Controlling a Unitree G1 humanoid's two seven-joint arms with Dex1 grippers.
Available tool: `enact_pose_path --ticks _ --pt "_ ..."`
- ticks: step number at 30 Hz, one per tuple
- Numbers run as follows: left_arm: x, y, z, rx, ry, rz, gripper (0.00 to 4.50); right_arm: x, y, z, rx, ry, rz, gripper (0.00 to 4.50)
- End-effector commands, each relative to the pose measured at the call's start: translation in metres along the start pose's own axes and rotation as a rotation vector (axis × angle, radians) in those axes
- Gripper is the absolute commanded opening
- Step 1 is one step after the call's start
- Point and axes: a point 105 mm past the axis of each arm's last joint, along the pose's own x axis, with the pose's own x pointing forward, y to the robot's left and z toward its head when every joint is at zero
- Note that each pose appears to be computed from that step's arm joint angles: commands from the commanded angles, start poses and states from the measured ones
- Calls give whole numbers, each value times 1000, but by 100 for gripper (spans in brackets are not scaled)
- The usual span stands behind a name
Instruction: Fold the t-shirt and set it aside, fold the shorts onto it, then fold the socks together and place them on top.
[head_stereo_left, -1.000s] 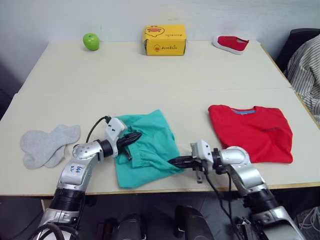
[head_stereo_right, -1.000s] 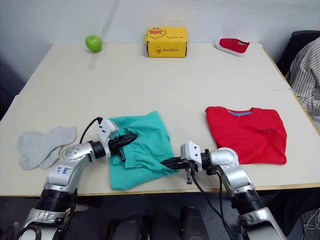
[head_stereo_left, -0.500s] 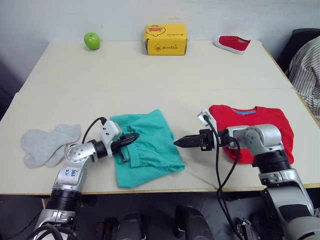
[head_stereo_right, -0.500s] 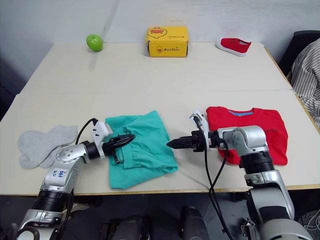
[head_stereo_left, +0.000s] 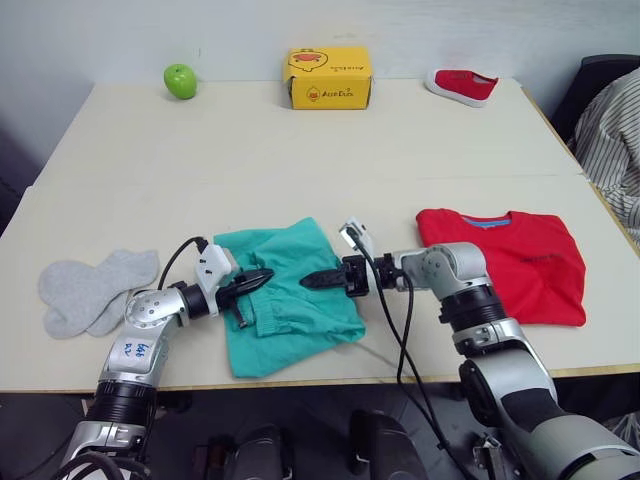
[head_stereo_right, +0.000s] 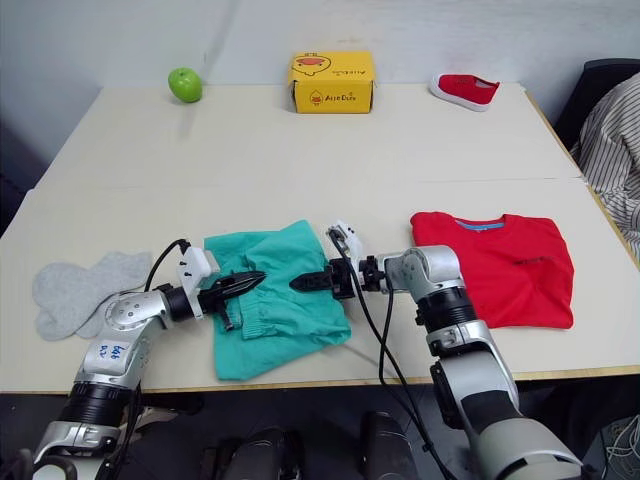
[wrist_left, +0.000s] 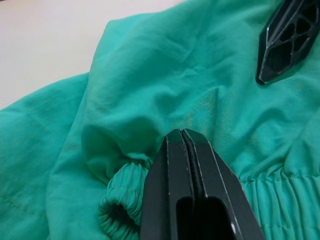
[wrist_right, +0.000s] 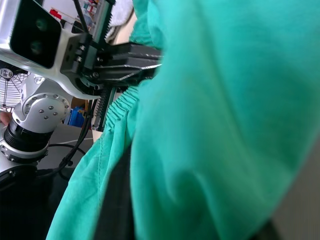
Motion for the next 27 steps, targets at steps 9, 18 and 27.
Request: enact_pose_path --ticks 9,18,27 --pt "-14 -39 84 -109 -267 -171 225 -142 77 40 -315 -22 67 0" --pt "-21 -54 84 -100 -275 -242 447 -267 52 41 -401 72 -374 0" --pt "-27 -52 78 -89 -224 -225 447 -330 -36 4 -348 208 -794 0"
